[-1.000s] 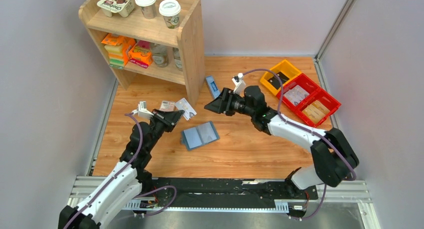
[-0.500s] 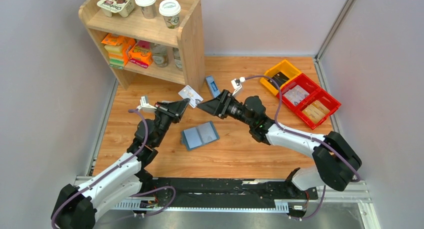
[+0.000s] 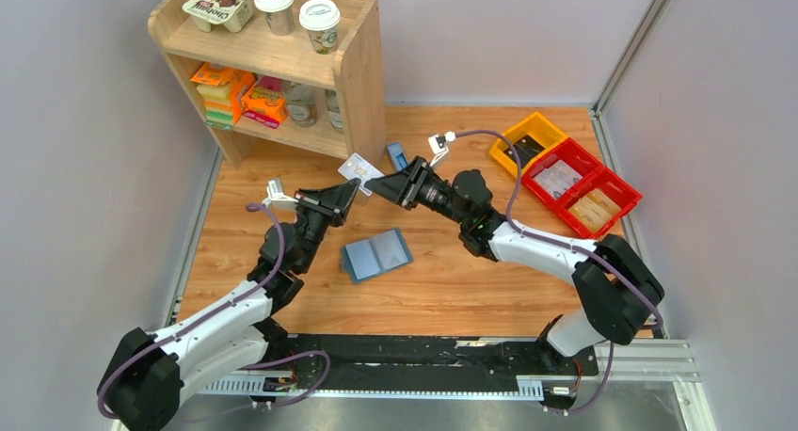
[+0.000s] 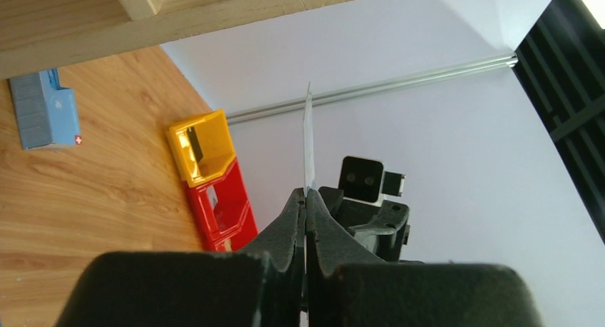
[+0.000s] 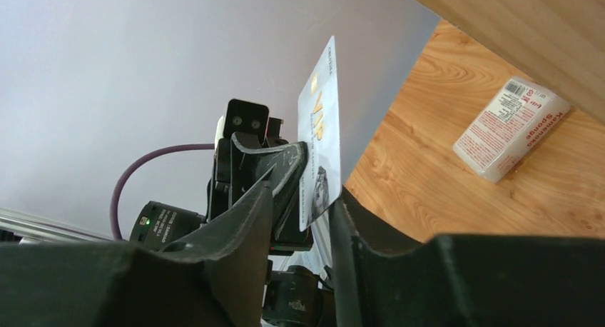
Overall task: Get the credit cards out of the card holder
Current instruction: Place the credit card in the storage box.
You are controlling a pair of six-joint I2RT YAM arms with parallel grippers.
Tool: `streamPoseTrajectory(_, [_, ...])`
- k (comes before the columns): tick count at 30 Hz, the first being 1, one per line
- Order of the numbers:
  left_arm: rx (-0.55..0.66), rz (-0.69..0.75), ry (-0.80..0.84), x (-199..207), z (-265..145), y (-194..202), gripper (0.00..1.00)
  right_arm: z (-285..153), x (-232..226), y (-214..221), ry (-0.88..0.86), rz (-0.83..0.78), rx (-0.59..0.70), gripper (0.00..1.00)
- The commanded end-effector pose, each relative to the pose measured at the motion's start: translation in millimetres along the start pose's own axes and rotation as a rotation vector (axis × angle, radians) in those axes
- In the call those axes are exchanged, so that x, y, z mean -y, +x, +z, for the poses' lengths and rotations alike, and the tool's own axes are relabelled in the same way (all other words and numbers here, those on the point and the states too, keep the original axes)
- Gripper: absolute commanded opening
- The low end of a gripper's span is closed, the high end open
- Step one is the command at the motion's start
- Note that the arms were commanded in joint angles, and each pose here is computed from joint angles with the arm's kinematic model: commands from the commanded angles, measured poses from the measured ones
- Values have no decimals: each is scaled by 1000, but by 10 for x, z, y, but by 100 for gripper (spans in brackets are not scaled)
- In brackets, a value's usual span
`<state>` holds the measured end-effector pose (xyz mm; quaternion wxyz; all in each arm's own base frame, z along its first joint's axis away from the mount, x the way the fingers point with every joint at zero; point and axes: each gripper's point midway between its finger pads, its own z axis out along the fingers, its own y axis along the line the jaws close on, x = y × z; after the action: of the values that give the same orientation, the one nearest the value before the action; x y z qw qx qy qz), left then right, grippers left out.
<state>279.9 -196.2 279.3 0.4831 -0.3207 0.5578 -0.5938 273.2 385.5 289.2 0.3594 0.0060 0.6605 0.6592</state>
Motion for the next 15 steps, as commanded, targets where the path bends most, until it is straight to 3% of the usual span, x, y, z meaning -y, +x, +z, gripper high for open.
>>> streamPoseTrajectory(1, [24,-58,108,370,54,-34,0,98,-254,-155,-85,-38,50,29])
streamPoseTrajectory(5, [18,-62,117,370,53,-12,0,77,-249,-152,-81,-66,47,1])
streamPoseTrajectory(9, [33,-45,112,293,-2,-44,2,-7,-245,-153,-54,-120,35,0])
streamPoseTrajectory(14, [13,64,102,141,-151,-25,24,-184,-123,-224,47,-187,-27,0])
streamPoseTrajectory(15, [5,98,102,130,-170,-21,32,-243,-73,-269,79,-197,-43,0])
